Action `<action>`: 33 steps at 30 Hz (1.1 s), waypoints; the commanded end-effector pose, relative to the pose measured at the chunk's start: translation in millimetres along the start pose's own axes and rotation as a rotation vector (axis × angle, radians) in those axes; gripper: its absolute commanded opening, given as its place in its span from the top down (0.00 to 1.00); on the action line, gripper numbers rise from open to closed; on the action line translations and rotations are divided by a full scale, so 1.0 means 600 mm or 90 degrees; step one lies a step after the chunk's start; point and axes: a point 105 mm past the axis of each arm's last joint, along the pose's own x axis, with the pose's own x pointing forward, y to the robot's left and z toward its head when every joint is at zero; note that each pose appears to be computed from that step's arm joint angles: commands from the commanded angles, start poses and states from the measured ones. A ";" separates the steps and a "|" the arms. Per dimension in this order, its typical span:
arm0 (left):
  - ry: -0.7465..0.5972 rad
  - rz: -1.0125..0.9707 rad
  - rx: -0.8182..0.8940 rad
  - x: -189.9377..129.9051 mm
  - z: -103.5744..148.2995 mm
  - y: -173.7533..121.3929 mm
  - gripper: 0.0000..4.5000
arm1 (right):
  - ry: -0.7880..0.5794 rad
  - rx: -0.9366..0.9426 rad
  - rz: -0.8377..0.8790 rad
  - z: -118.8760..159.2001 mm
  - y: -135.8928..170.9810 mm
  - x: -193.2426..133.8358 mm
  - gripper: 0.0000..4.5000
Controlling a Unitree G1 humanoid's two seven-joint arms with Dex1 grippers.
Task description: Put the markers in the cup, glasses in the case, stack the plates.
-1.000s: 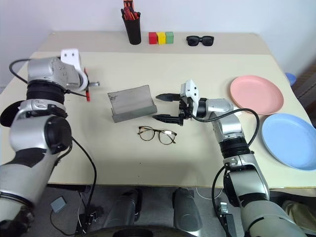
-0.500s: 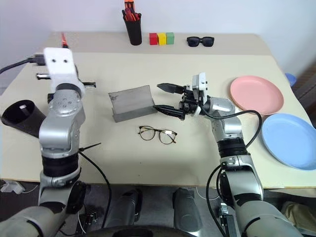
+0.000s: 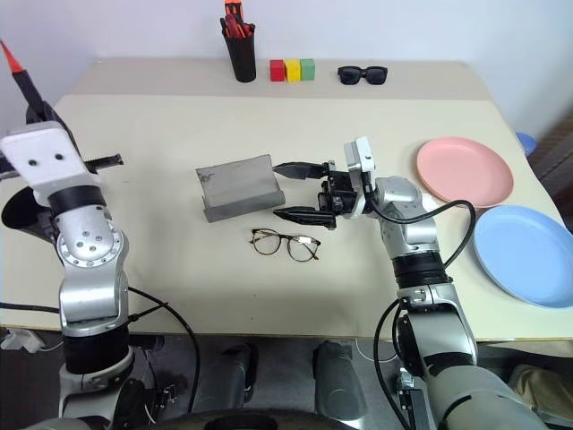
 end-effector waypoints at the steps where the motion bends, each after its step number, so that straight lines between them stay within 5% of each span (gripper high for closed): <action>1: -0.020 0.080 0.007 -0.008 0.019 0.039 1.00 | -0.003 -0.031 0.008 0.017 -0.003 0.010 0.13; 14: -0.042 0.185 0.148 -0.053 0.006 0.084 1.00 | -0.008 -0.031 0.018 0.030 0.000 0.032 0.13; 33: 0.005 0.247 0.163 -0.019 -0.063 0.093 1.00 | -0.006 -0.024 0.000 0.018 -0.006 0.022 0.13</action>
